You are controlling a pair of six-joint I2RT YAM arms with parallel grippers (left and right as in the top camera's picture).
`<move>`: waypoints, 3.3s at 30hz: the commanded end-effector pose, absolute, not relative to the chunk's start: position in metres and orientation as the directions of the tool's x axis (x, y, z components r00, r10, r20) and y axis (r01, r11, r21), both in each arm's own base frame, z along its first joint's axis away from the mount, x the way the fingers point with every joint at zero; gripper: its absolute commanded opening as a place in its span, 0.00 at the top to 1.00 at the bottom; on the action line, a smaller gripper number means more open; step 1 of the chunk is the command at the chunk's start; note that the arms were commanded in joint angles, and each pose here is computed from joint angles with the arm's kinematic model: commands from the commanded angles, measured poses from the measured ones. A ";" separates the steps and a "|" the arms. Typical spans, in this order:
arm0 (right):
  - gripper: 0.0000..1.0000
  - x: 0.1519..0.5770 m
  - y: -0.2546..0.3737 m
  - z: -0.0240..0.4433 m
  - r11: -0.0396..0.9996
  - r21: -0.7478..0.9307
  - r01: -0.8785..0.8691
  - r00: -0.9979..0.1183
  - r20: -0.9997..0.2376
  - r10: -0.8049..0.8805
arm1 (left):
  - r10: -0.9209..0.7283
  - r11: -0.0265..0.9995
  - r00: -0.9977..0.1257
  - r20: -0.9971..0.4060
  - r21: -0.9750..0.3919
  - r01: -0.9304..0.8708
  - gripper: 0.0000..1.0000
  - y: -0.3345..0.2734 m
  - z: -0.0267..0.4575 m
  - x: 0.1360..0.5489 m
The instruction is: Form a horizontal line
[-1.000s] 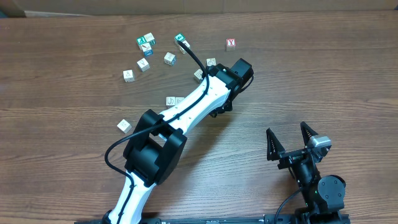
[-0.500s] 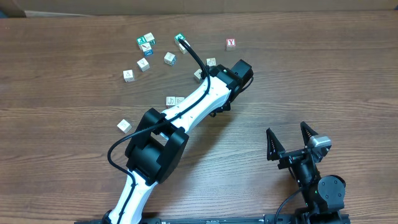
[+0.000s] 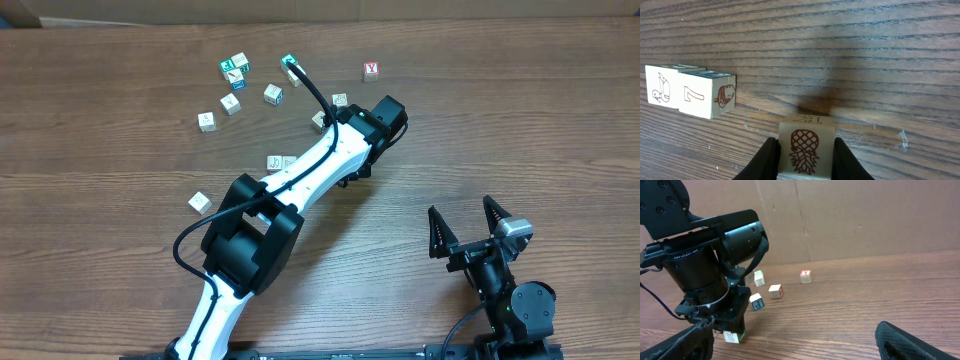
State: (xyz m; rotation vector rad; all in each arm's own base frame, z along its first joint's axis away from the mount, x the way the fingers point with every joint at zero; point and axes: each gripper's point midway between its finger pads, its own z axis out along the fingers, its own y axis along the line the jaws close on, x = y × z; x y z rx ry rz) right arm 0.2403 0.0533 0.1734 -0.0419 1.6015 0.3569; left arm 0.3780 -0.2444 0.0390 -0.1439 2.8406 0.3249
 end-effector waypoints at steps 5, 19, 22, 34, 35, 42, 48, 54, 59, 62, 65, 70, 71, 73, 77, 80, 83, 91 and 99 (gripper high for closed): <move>0.00 0.241 0.051 0.170 0.951 0.204 -0.233 -0.069 -0.979 0.193 | -0.040 0.962 -0.961 -0.272 0.248 -0.111 0.80 -0.238 0.029 0.376; 0.00 0.241 0.051 0.170 0.951 0.204 -0.233 -0.069 -0.979 0.193 | -0.040 0.963 -0.962 -0.272 0.247 -0.110 0.46 -0.238 0.029 0.376; 0.00 0.241 0.051 0.170 0.951 0.204 -0.233 -0.069 -0.979 0.193 | -0.041 0.963 -0.962 -0.269 0.245 -0.109 0.44 -0.239 0.029 0.376; 0.00 0.241 0.051 0.170 0.951 0.204 -0.233 -0.069 -0.979 0.193 | -0.041 0.970 -0.965 -0.259 0.222 -0.100 0.70 -0.238 0.065 0.377; 0.00 0.241 0.051 0.170 0.951 0.204 -0.233 -0.069 -0.979 0.193 | -0.041 0.974 -0.960 -0.277 0.205 -0.101 0.70 -0.240 0.077 0.381; 0.00 0.241 0.051 0.170 0.951 0.204 -0.233 -0.069 -0.979 0.193 | -0.067 0.992 -0.899 -0.433 0.065 -0.105 0.55 -0.241 0.177 0.414; 0.00 0.241 0.051 0.170 0.951 0.204 -0.233 -0.069 -0.979 0.193 | -0.174 0.980 -0.854 -0.491 0.004 -0.201 0.20 -0.195 0.235 0.427; 0.00 0.241 0.051 0.170 0.951 0.204 -0.233 -0.069 -0.979 0.193 | -0.312 0.929 -0.831 -0.461 0.035 -0.368 0.11 -0.111 0.242 0.435; 0.00 0.241 0.051 0.170 0.951 0.204 -0.233 -0.069 -0.979 0.193 | -0.432 0.862 -0.803 -0.411 0.075 -0.502 0.00 -0.042 0.237 0.431; 0.00 0.241 0.051 0.170 0.951 0.204 -0.233 -0.069 -0.979 0.193 | -0.492 0.818 -0.776 -0.395 0.097 -0.567 0.00 -0.006 0.235 0.428; 0.00 0.241 0.051 0.170 0.951 0.204 -0.233 -0.069 -0.979 0.193 | -0.537 0.780 -0.750 -0.386 0.110 -0.615 0.00 0.026 0.234 0.424; 0.00 0.241 0.051 0.170 0.951 0.204 -0.233 -0.069 -0.979 0.193 | -0.605 0.720 -0.701 -0.379 0.117 -0.684 0.00 0.068 0.234 0.418; 0.00 0.241 0.051 0.170 0.951 0.204 -0.233 -0.069 -0.979 0.193 | -0.615 0.709 -0.691 -0.379 0.117 -0.695 0.00 0.075 0.234 0.417; 0.00 0.241 0.051 0.170 0.951 0.204 -0.233 -0.069 -0.979 0.193 | -0.634 0.690 -0.675 -0.379 0.117 -0.714 0.00 0.086 0.234 0.415; 0.00 0.241 0.051 0.170 0.951 0.204 -0.233 -0.069 -0.979 0.193 | -0.653 0.669 -0.656 -0.379 0.117 -0.734 0.00 0.098 0.234 0.412; 0.00 0.241 0.051 0.171 0.951 0.204 -0.233 -0.069 -0.979 0.193 | -0.655 0.666 -0.654 -0.378 0.117 -0.736 0.00 0.099 0.234 0.411; 0.00 0.241 0.051 0.170 0.951 0.204 -0.233 -0.069 -0.979 0.193 | -0.654 0.668 -0.655 -0.379 0.117 -0.735 0.00 0.098 0.234 0.412; 0.00 0.241 0.051 0.170 0.951 0.204 -0.233 -0.069 -0.979 0.193 | -0.654 0.668 -0.655 -0.379 0.117 -0.735 0.00 0.098 0.234 0.412; 0.00 0.241 0.051 0.170 0.951 0.204 -0.233 -0.069 -0.979 0.193 | -0.654 0.668 -0.655 -0.379 0.117 -0.735 0.00 0.098 0.234 0.412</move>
